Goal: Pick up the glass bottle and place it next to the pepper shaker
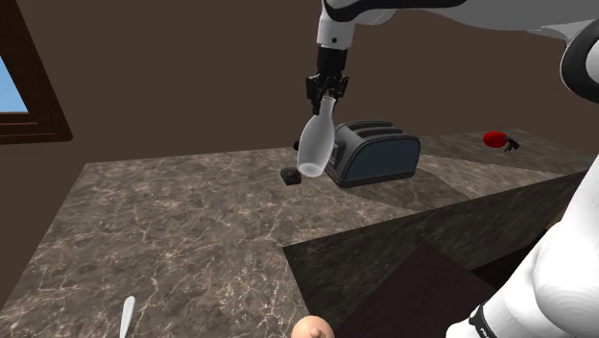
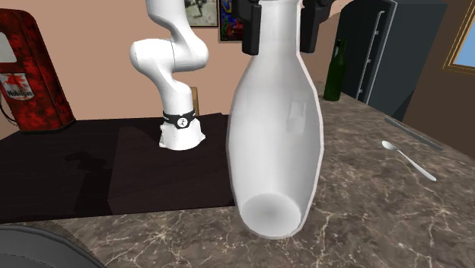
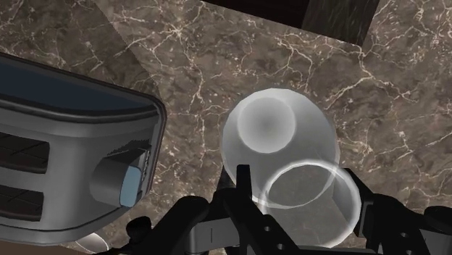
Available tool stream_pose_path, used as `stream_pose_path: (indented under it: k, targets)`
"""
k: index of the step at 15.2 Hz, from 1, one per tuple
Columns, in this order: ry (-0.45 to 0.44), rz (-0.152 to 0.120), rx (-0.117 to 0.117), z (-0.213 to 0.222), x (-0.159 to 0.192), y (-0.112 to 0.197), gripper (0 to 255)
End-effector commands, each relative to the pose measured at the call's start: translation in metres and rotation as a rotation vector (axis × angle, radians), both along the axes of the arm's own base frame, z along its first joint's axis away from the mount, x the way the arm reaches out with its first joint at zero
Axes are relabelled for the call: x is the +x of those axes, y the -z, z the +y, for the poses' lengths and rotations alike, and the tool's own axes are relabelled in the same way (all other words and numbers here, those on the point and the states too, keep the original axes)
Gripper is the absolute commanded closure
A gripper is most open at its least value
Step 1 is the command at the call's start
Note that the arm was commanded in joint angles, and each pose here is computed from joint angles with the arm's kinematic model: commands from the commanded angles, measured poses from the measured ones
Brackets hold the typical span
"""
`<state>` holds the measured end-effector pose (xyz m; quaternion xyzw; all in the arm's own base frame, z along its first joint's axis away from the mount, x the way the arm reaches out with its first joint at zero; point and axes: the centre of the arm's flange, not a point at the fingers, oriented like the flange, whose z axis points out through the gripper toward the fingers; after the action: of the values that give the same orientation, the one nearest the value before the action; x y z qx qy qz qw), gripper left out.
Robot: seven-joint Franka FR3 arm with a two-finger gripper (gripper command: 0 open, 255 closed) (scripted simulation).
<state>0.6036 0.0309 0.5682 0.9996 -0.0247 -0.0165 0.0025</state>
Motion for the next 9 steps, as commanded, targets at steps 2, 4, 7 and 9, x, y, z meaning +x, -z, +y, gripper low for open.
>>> stream_pose_path:
  k: [2, 4, 7, 9]
  targets:
    - [0.000, 0.000, 0.000, 0.000, 0.000, -0.016, 255]
    - [0.000, 0.000, 0.000, 0.000, 0.000, -0.027, 255]
    - [0.000, 0.000, 0.000, 0.000, 0.000, -0.043, 255]
    - [0.000, 0.000, 0.000, 0.000, 0.000, -0.053, 255]
